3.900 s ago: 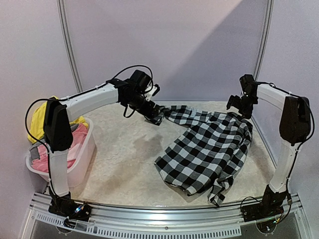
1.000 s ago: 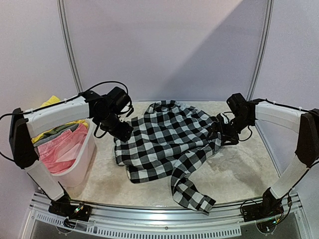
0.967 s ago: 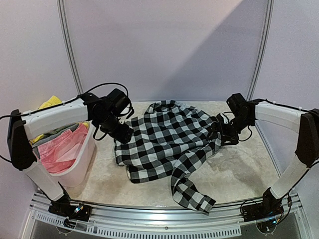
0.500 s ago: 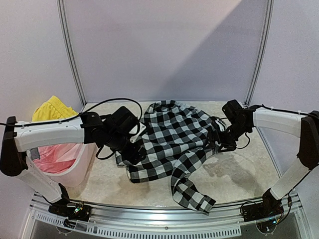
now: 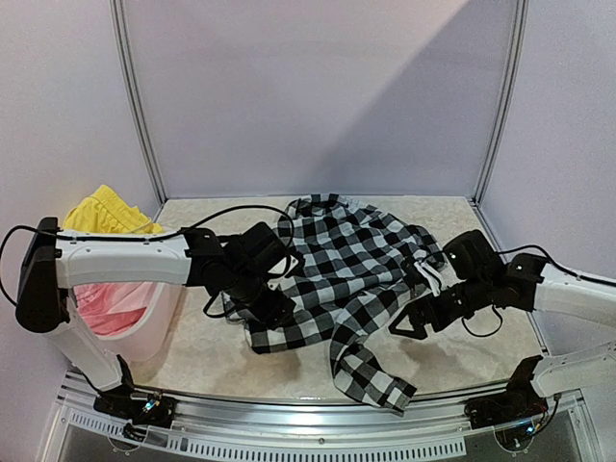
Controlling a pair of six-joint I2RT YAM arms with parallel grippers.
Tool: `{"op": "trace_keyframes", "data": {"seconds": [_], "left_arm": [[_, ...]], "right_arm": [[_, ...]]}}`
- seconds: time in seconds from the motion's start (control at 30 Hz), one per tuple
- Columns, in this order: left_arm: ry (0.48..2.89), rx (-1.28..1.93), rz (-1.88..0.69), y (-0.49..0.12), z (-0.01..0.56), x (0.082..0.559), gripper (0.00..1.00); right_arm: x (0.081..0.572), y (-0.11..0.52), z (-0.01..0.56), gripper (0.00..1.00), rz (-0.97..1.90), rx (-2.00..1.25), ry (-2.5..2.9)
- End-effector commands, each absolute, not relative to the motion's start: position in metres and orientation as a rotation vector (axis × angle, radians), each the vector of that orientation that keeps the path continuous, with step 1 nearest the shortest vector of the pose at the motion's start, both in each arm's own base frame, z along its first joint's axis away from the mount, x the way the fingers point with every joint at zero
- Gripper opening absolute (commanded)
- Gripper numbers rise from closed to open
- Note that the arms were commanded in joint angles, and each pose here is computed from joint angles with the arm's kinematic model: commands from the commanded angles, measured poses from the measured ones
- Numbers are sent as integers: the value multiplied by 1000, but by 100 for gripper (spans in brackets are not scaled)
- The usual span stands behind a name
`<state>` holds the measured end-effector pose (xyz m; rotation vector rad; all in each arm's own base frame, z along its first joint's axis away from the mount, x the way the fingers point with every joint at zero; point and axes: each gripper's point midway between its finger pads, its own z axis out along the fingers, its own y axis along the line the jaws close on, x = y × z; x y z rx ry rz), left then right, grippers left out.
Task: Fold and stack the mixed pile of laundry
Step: Pick up the crumpled shirt from the center of the board.
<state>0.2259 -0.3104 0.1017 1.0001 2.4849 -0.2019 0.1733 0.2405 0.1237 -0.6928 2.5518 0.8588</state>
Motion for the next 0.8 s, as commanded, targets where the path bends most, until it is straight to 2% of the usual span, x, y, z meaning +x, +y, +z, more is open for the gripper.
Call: {"op": "trace_keyframes", "data": {"seconds": [0.0, 0.27, 0.57, 0.77], "left_arm": [[2487, 976, -193, -312, 93, 225, 80], [2511, 872, -179, -304, 83, 230, 79], [2556, 737, -181, -289, 73, 240, 78], [2573, 701, -161, -280, 69, 240, 77]], "right_arm": [[157, 244, 127, 94, 856, -792, 2434], [129, 263, 118, 94, 858, -954, 2408], [129, 279, 94, 93, 768, -1015, 2500], [123, 304, 91, 91, 671, -1170, 2458]]}}
